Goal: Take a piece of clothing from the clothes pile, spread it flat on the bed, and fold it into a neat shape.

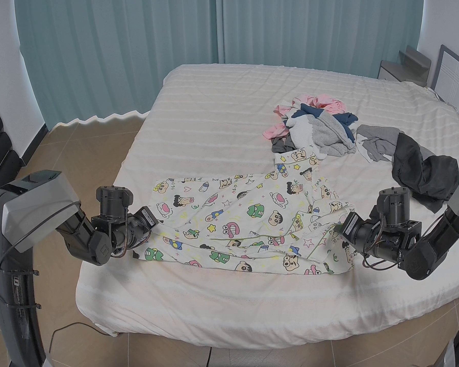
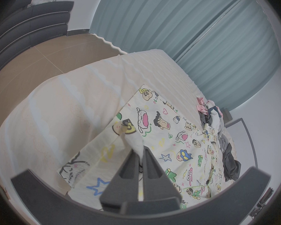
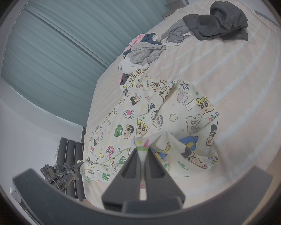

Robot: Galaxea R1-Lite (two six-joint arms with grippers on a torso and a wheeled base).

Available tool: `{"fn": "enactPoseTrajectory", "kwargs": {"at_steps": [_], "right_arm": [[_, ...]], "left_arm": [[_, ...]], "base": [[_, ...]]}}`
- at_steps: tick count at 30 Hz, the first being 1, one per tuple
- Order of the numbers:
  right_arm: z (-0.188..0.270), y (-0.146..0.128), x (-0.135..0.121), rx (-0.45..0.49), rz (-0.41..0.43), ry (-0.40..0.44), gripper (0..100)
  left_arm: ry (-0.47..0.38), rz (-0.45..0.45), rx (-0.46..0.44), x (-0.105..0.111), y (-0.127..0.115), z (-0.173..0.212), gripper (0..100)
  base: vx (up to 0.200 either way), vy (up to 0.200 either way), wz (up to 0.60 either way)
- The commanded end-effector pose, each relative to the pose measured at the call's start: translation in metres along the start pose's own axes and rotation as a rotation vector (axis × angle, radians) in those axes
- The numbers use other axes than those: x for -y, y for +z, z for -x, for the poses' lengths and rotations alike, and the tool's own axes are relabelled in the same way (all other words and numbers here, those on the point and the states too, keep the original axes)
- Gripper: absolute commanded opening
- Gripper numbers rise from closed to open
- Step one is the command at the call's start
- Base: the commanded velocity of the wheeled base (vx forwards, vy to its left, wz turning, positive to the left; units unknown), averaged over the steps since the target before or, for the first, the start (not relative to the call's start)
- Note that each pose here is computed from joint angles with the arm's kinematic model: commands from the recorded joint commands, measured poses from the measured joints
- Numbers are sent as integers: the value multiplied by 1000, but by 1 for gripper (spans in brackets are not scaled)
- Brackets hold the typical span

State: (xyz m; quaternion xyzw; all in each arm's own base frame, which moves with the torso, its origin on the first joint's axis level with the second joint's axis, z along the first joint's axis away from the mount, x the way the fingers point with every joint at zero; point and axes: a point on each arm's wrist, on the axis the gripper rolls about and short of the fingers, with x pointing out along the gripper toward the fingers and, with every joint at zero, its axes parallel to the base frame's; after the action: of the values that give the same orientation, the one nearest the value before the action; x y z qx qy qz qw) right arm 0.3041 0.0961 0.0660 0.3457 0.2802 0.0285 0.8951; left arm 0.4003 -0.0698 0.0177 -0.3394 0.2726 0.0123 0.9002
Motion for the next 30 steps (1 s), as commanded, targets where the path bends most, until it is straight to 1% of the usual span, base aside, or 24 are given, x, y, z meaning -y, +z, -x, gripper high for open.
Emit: {"fn": "enactPoseTrajectory", "kwargs": {"at_steps": [1,2,7,12,16,17,20,22,23,26,28,29,30], "right_arm": [[-8,1,2,3,-2,-5,0],[-8,3,2,8,-4,-6,0],[-9,7,2,20,-8,-1,0],[-11,13,1,42,-14,6,0],[-13,18,1,57,-20,11,0],[-13,19,2,62,-22,10,0],[-13,21,1,76,-23,21,0],[-14,22,1,88,-24,31,0],[-14,22,1,91,-23,34,0],[-15,21,3,88,-23,27,0],[-16,21,4,88,-25,21,0],[-16,21,4,88,-25,21,0],[-17,22,5,90,-27,20,0]], "left_arm": [[-2,1,-1,0,0,-2,0],[-3,2,1,0,0,-2,100],[-20,33,24,4,5,0,100],[-75,70,118,9,21,4,100],[-125,82,235,9,39,8,100],[-132,86,252,9,43,11,100],[-134,87,253,9,45,14,100],[-123,82,231,5,41,18,100],[-109,75,197,0,36,21,100],[-122,20,61,-7,23,34,100],[-131,21,-9,-7,19,42,100],[-130,21,-14,-7,19,42,100],[-111,24,-61,-7,15,45,100]], "base": [[0,0,0],[0,0,0],[0,0,0],[0,0,0],[0,0,0],[0,0,0],[0,0,0],[0,0,0],[0,0,0],[0,0,0],[0,0,0],[0,0,0],[0,0,0]]}}
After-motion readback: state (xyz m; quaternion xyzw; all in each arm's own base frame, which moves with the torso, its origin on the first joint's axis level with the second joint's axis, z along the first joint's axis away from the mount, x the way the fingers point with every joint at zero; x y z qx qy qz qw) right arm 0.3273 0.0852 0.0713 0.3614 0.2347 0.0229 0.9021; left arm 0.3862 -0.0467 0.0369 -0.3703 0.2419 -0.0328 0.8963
